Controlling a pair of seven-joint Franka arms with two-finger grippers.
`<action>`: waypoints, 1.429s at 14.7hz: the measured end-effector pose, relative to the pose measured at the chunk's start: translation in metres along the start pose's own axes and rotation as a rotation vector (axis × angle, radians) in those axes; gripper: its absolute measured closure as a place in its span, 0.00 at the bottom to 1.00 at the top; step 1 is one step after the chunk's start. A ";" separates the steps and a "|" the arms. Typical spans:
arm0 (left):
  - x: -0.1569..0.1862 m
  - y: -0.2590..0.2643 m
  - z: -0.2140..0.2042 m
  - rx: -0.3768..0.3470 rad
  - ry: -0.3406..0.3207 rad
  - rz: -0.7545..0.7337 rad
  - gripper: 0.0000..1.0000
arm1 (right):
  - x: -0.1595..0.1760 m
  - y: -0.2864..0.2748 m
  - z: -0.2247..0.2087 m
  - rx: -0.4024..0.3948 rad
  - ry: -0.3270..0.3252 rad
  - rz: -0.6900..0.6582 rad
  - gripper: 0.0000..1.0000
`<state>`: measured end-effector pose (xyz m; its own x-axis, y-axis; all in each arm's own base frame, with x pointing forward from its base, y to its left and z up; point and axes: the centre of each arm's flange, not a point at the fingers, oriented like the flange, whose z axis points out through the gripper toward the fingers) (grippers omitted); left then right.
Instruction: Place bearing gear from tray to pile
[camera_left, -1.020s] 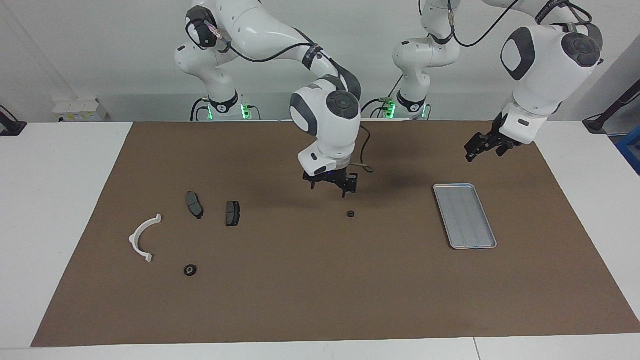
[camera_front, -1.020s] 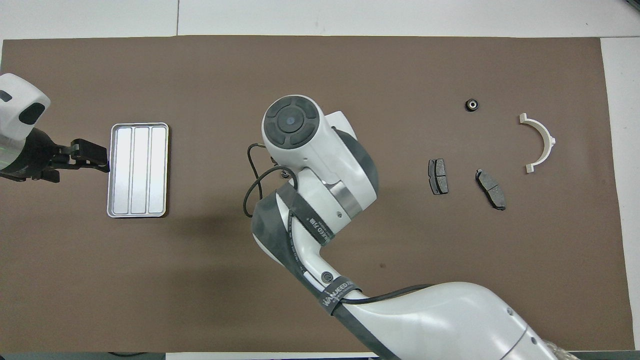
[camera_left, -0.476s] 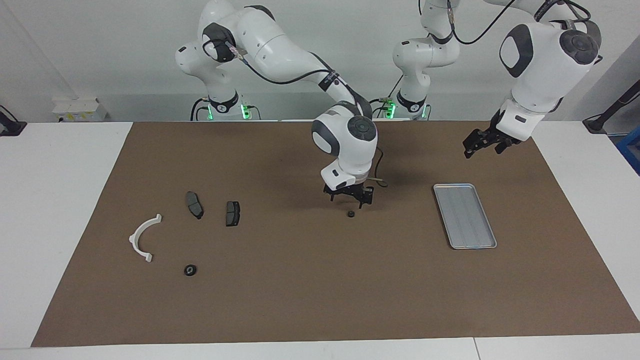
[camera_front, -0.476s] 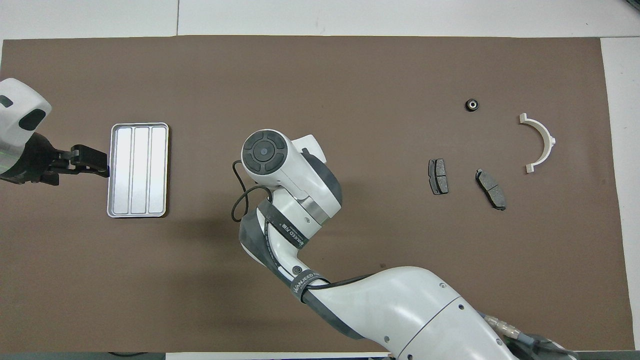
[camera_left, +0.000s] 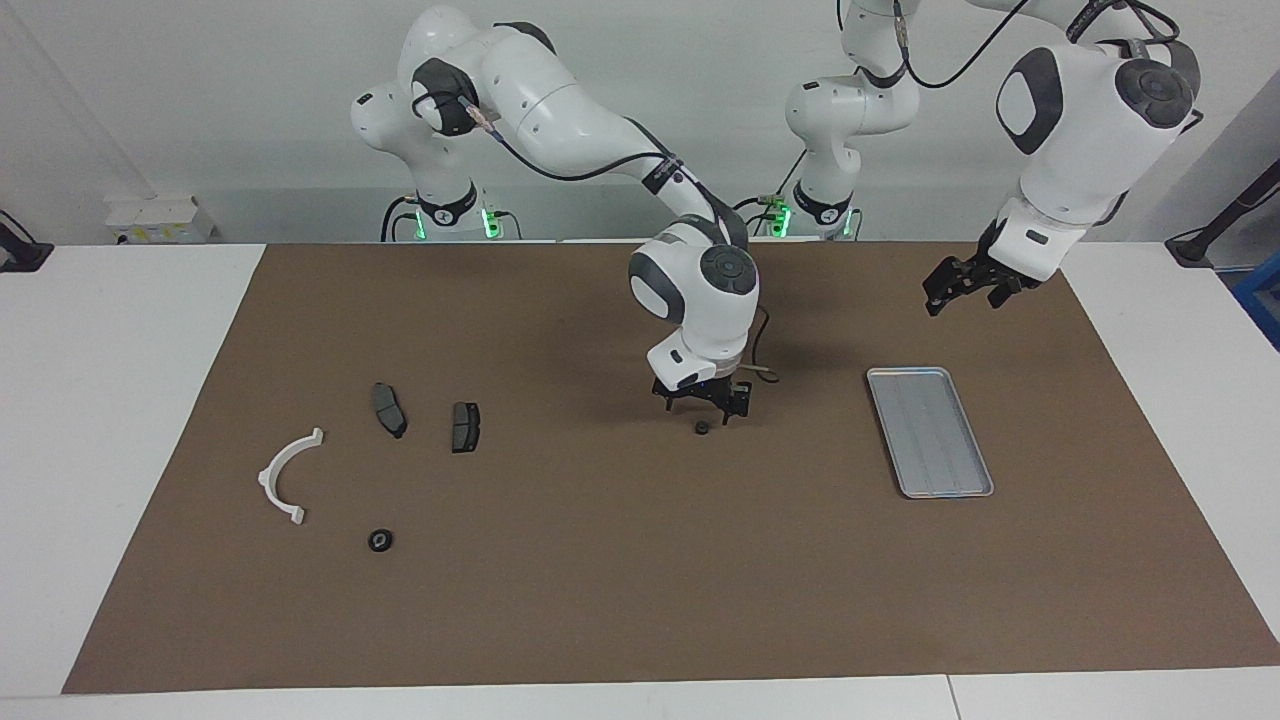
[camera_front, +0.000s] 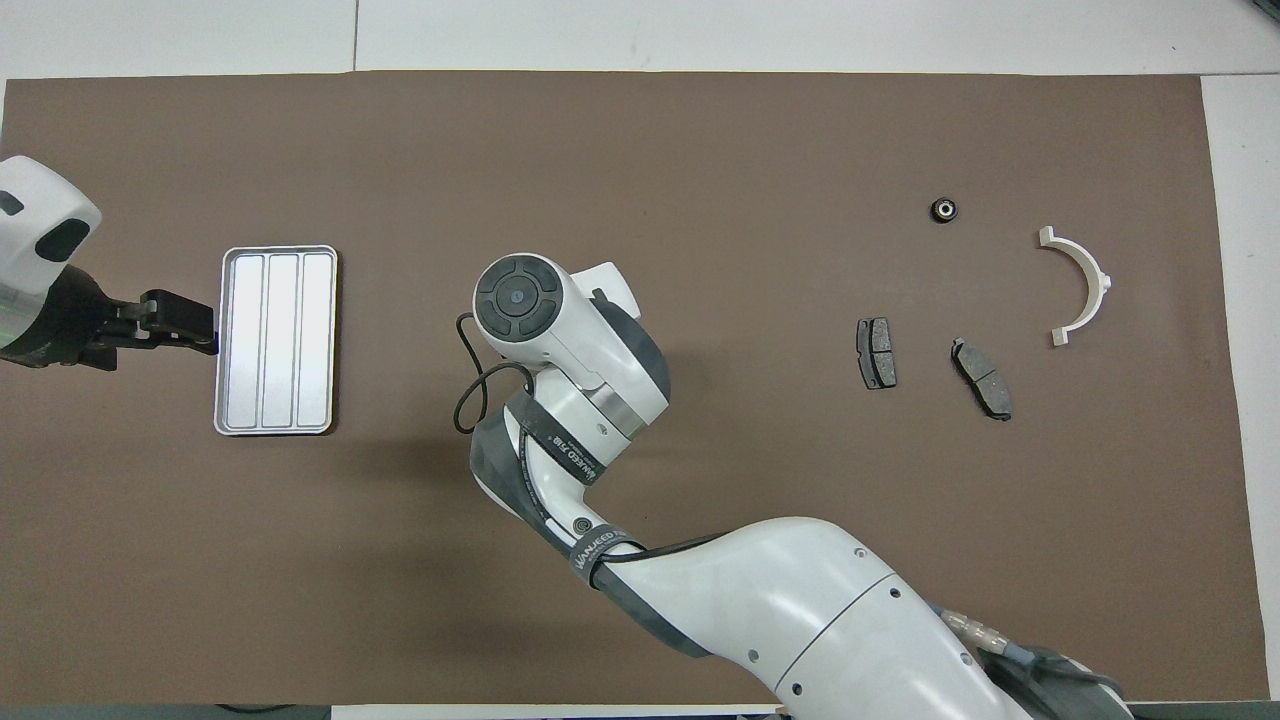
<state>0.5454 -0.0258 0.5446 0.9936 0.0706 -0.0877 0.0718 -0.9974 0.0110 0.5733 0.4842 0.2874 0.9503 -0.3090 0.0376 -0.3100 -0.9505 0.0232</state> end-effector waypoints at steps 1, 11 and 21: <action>0.000 0.000 0.000 0.000 0.001 0.001 0.00 | 0.000 0.000 0.004 -0.006 0.002 -0.003 0.00; -0.016 0.003 -0.038 0.002 0.018 0.016 0.00 | 0.004 -0.003 0.000 0.004 0.010 0.000 0.44; -0.019 0.008 -0.044 0.003 0.021 0.028 0.00 | 0.055 0.038 -0.024 -0.077 -0.026 -0.058 0.76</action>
<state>0.5311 -0.0341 0.5899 0.9969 0.0426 -0.0662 0.0434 -0.9990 0.0100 0.6134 0.4320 0.3146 0.9669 -0.2552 0.0078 -0.2547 -0.9617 0.1017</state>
